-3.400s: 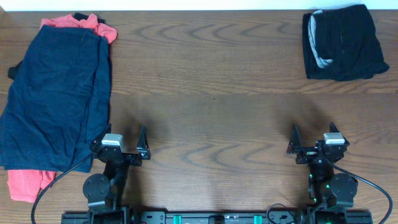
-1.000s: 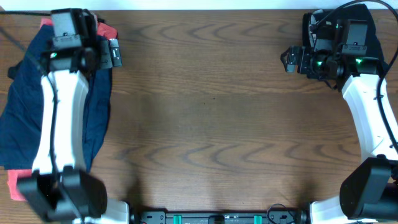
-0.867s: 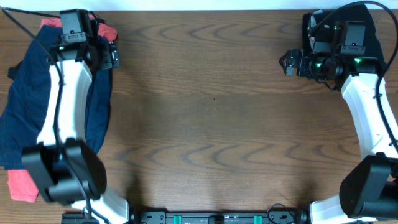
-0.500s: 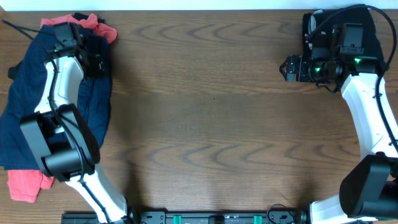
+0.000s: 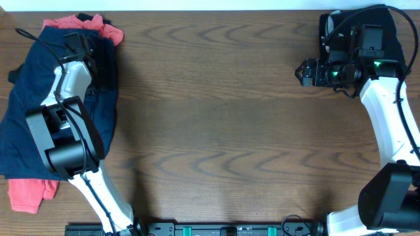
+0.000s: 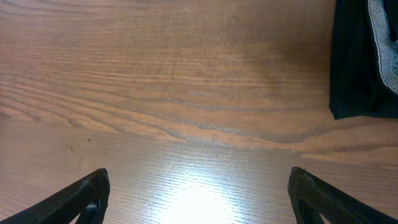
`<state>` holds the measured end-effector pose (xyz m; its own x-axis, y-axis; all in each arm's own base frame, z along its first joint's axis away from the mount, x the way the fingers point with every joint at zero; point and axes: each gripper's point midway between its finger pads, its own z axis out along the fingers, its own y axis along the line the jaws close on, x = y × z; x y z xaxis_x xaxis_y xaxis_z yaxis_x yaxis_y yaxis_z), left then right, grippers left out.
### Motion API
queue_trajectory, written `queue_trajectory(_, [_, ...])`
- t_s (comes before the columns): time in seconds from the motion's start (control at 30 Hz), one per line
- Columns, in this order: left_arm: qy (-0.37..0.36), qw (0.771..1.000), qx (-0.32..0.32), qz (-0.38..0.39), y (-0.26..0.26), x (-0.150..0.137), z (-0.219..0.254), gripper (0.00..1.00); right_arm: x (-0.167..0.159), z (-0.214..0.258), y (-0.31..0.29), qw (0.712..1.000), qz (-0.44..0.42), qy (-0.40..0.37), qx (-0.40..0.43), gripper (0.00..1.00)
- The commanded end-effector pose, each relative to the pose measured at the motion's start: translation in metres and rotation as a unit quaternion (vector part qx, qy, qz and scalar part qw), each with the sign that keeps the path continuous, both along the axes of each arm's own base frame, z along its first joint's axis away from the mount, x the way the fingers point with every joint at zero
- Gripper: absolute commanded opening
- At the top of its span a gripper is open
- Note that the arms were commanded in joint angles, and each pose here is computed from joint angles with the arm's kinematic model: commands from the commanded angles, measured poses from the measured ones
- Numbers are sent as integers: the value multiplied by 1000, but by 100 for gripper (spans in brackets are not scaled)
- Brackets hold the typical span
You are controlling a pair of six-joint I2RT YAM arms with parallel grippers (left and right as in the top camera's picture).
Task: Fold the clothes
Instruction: 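Reach the left gripper to the top of the left clothes pile and grasp navy shorts, then drag the navy shorts with the left gripper toward the table center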
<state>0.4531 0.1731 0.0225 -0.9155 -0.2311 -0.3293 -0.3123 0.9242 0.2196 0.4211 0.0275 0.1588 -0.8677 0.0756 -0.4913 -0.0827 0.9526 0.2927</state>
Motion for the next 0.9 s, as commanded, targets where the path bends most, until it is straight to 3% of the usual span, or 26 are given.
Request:
queue_trajectory(0.0, [-10,1000,5,9,9,3,7,43,5,5,5,1000,13,-12,-1,90])
queue_trajectory(0.2, [-40,999,12,12,10,7,36,6,8,6,5,1000,13,-17,-2,90])
queue_trajectory(0.57, [-150,988,20,-13,-34,9,154,6,8,7,5,1000,13,-19,-1,88])
queue_trajectory(0.87, [-238,954,-135,-118,-168,-9,234,6,0,16,22,998,29,-13,52,84])
